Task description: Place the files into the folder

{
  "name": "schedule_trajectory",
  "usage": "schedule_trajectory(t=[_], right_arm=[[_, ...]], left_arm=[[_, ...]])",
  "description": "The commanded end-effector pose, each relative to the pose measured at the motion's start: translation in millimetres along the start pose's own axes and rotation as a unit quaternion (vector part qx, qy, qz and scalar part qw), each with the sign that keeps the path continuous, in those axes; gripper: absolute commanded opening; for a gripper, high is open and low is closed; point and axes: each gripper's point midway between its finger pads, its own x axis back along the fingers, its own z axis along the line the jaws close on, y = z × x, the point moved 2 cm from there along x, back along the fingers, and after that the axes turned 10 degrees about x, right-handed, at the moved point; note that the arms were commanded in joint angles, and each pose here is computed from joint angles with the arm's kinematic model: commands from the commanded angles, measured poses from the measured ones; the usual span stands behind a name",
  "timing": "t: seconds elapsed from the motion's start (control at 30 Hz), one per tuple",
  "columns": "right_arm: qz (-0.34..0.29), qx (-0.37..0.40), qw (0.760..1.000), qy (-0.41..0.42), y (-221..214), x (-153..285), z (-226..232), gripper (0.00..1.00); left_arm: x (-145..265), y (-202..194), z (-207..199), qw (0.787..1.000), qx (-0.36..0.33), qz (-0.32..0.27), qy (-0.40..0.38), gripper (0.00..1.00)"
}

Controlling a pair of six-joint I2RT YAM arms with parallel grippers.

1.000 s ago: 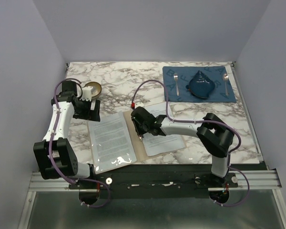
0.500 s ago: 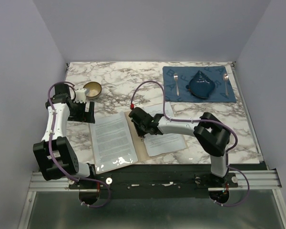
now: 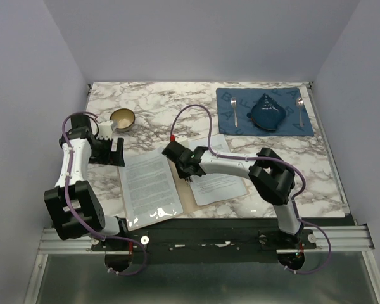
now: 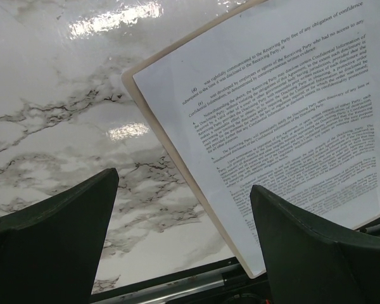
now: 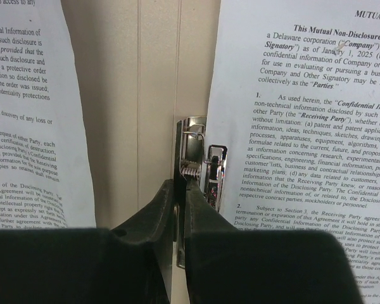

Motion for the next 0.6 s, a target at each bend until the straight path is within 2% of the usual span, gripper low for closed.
schedule_trajectory(t=[0.0,0.07,0.3,0.4,0.57], right_arm=[[0.069,-0.014,0.996,-0.056,-41,-8,-21,0.01],[0.070,-0.046,0.995,-0.050,-43,-3,-25,0.01],[-0.007,-0.176,0.984,0.031,-6,27,-43,0.01],[-0.044,-0.201,0.977,0.056,6,43,-50,0.01],[-0.071,-0.223,0.968,0.095,15,59,-50,0.01]], left_arm=[[1,-6,-1,1.000,-0.016,0.002,-0.014,0.99],[-1,-6,-3,1.000,-0.015,0.005,-0.021,0.99],[-6,-1,-6,0.999,-0.004,0.011,-0.044,0.99],[-10,2,-9,0.997,0.006,0.015,-0.069,0.99],[-18,9,-19,0.993,0.018,0.017,-0.114,0.99]])
